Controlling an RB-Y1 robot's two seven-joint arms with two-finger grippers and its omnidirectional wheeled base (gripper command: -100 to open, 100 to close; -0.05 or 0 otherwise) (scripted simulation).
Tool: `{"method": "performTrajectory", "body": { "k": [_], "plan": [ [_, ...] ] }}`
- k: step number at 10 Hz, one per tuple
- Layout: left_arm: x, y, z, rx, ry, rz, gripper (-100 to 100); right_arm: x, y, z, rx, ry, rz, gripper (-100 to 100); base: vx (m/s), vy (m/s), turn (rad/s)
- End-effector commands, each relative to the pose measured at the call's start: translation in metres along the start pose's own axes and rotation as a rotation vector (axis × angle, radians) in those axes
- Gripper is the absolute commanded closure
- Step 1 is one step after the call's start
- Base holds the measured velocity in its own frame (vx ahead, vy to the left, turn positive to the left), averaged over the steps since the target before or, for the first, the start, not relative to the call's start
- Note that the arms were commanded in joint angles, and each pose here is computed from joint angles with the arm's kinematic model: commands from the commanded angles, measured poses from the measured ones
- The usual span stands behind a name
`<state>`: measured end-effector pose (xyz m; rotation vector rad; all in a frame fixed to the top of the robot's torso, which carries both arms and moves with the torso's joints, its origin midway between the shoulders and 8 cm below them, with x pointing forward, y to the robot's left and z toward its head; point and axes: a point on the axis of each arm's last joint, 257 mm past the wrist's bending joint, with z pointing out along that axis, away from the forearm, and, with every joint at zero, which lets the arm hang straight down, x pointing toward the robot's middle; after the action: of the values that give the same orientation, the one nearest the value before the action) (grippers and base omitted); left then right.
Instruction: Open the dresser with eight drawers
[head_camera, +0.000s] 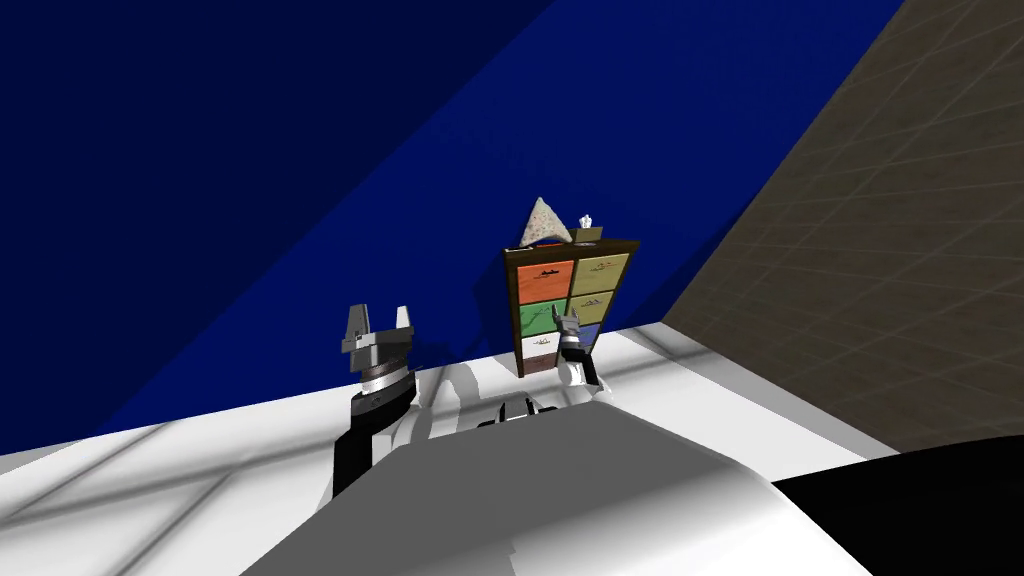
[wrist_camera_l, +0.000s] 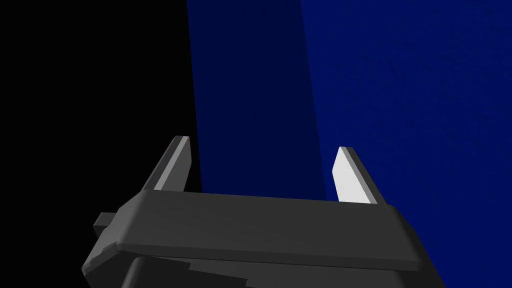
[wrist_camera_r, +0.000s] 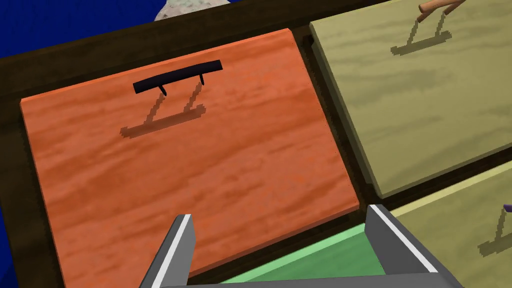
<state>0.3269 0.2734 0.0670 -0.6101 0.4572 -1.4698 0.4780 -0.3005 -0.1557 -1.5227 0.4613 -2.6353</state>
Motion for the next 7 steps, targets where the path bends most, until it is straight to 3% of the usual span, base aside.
{"method": "performTrajectory", "body": {
  "k": [1,7],
  "plan": [
    [0.000,0.000,0.000,0.000,0.000,0.000,0,-0.017,0.005,0.000,-0.032,-0.023,0.101,-100,0.003,-0.088,0.167],
    [0.000,0.000,0.000,0.000,0.000,0.000,0,-0.049,0.016,-0.003,-0.103,-0.063,0.297,-100,-0.005,-0.074,0.153]
  ]
}}
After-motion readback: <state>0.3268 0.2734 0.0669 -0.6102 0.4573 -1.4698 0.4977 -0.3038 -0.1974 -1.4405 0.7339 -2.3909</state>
